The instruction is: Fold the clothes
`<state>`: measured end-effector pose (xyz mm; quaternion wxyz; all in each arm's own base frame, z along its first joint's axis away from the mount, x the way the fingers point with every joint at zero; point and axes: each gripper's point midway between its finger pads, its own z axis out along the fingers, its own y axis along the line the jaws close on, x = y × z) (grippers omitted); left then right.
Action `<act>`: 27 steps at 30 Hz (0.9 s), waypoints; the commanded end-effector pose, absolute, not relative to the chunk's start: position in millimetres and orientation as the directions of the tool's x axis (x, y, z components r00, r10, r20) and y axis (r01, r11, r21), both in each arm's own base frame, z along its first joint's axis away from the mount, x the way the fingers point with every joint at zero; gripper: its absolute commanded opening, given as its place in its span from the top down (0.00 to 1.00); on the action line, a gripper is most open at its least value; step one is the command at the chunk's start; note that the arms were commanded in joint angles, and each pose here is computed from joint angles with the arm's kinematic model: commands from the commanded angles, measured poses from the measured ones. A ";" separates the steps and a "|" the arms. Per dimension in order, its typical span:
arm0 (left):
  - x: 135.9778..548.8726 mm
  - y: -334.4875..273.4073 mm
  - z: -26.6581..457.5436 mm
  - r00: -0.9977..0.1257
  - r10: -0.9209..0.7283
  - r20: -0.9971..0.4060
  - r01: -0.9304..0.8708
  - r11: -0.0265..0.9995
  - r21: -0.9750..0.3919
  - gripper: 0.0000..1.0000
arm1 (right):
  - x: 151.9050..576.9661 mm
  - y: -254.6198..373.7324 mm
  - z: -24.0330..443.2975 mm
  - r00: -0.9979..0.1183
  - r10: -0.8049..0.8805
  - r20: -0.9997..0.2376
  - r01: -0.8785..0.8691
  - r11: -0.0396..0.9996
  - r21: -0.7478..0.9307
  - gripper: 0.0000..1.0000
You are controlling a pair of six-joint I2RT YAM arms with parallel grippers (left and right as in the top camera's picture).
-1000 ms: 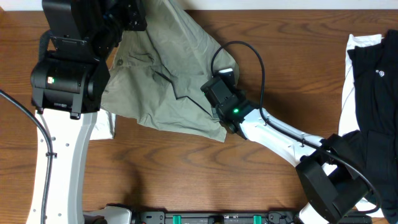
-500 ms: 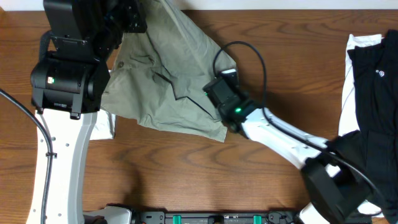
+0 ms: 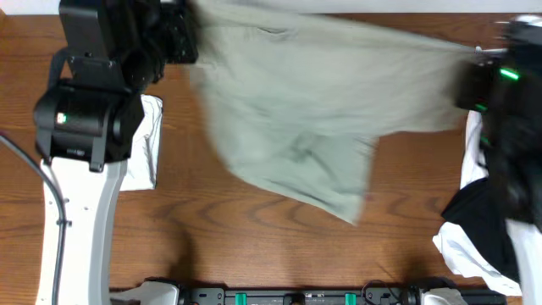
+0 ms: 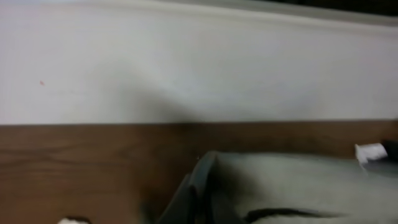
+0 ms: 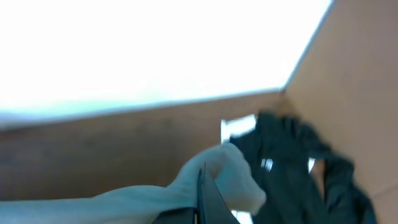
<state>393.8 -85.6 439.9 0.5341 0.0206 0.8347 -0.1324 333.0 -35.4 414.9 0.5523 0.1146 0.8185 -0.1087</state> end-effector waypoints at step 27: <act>487.3 -82.5 372.2 -0.491 -0.139 -0.860 0.102 0.971 -0.215 0.94 | 449.7 -22.2 268.0 -0.728 -0.027 -0.685 0.136 0.974 -0.182 0.99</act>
